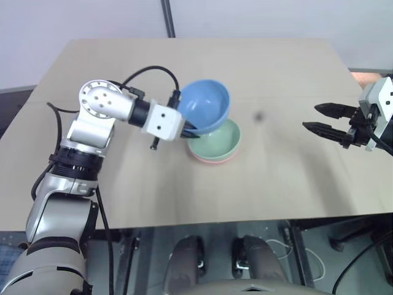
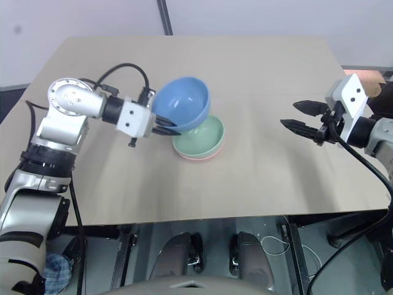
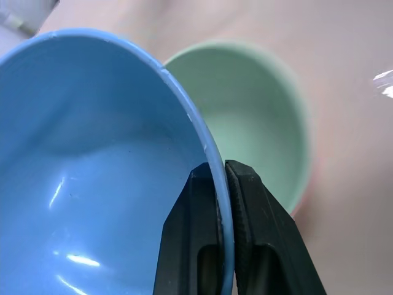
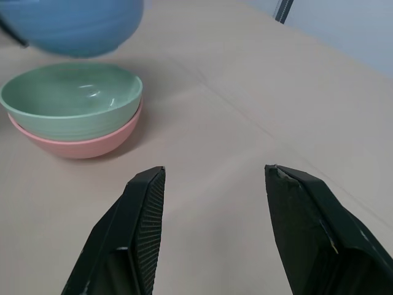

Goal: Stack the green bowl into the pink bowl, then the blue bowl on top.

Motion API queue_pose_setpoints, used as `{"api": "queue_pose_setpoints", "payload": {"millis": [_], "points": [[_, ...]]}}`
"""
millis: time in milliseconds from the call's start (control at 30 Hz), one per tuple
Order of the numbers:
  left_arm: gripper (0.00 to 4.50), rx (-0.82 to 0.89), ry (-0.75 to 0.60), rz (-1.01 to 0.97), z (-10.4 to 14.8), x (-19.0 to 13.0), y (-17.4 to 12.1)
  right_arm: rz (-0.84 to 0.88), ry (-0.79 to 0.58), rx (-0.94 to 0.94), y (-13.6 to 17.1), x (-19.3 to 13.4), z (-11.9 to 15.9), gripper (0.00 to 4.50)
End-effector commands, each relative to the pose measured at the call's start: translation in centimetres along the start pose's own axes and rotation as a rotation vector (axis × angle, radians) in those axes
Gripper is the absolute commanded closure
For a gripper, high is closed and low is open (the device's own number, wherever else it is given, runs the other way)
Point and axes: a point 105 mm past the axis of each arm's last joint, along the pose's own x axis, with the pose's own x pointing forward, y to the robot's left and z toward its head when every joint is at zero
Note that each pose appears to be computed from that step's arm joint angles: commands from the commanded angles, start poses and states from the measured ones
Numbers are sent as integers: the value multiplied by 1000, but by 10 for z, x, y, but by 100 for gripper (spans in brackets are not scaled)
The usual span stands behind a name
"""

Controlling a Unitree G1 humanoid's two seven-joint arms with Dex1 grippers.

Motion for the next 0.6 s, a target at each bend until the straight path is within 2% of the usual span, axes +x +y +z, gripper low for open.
{"api": "queue_pose_setpoints", "payload": {"millis": [33, 167, 300, 400, 433, 600], "points": [[445, 33, -18, -16, 10, -2, 0, -21, -32, -44, -3, -2, 12, 164], [445, 11, -6, -14, 5, -1, -2, -25, -31, -46, -2, -4, 11, 164], [292, 12, -31, 16, 6, 4, -1, -28, -32, -47, -3, -4, 12, 164], [142, 34, -44, 45, 8, 7, 2, -27, -32, -48, -3, -4, 12, 164], [106, 39, -42, 44, 7, 6, 2, -27, -31, -49, -3, -4, 12, 164], [106, 18, -44, 74, 4, 3, 4, -24, -30, -53, -4, -3, 13, 164]]}}
